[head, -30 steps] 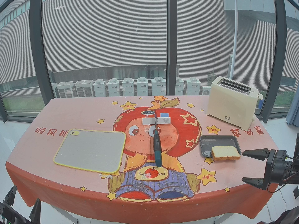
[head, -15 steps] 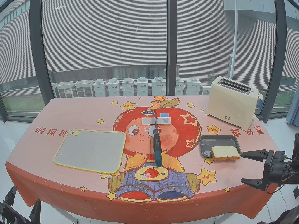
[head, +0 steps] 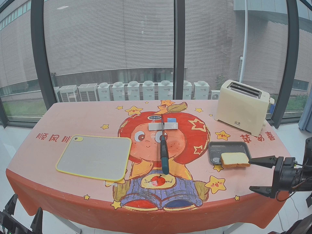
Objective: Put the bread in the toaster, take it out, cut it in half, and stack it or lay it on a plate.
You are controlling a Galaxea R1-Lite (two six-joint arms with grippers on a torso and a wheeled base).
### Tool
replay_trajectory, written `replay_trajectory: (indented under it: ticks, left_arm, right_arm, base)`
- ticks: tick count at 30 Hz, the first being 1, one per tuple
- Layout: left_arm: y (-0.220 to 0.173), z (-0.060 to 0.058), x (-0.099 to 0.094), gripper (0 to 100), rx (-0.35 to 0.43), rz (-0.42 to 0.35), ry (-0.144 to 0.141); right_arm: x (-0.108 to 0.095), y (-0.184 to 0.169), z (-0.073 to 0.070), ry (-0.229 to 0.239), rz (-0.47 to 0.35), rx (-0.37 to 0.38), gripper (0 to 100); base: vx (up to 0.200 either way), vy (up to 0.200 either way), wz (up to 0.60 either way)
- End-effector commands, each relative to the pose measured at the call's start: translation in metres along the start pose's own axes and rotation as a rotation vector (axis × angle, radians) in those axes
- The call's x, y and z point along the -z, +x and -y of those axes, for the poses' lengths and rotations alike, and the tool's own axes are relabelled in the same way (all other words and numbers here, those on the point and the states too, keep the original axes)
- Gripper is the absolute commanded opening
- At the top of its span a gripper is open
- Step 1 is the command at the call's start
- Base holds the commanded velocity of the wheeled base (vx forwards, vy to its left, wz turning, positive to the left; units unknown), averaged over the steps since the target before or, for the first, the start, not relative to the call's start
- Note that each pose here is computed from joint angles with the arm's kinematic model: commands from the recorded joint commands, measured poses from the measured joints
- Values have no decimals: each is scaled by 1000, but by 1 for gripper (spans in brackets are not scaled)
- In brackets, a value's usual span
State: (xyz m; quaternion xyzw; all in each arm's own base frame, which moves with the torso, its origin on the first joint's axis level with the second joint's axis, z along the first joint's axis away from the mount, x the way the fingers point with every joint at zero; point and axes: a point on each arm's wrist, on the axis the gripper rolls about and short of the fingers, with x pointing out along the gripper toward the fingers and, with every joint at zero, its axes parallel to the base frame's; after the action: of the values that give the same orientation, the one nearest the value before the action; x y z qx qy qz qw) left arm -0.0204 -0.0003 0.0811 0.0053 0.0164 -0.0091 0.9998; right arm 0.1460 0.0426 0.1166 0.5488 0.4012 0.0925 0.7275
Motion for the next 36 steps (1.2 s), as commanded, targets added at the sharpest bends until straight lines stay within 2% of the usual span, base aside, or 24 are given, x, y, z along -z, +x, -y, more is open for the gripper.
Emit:
replay_trajectory:
  ticks: [1, 24, 28, 36]
  left_arm:
    - [1, 0, 5, 100, 1, -19, 0]
    - [1, 0, 5, 100, -1, -19, 0]
    - [1, 0, 5, 100, -1, -19, -2]
    - [1, 0, 5, 100, 1, -19, 0]
  right_arm:
    - [0, 5, 5, 11, -9, 21, 100]
    - [-8, 17, 3, 20, -6, 19, 100]
    - [-10, 21, 2, 64, 4, -13, 100]
    - [-10, 20, 0, 100, -18, -34, 100]
  base:
    - [0, 0, 0]
    - [0, 0, 0]
    - [0, 0, 0]
    - [0, 0, 0]
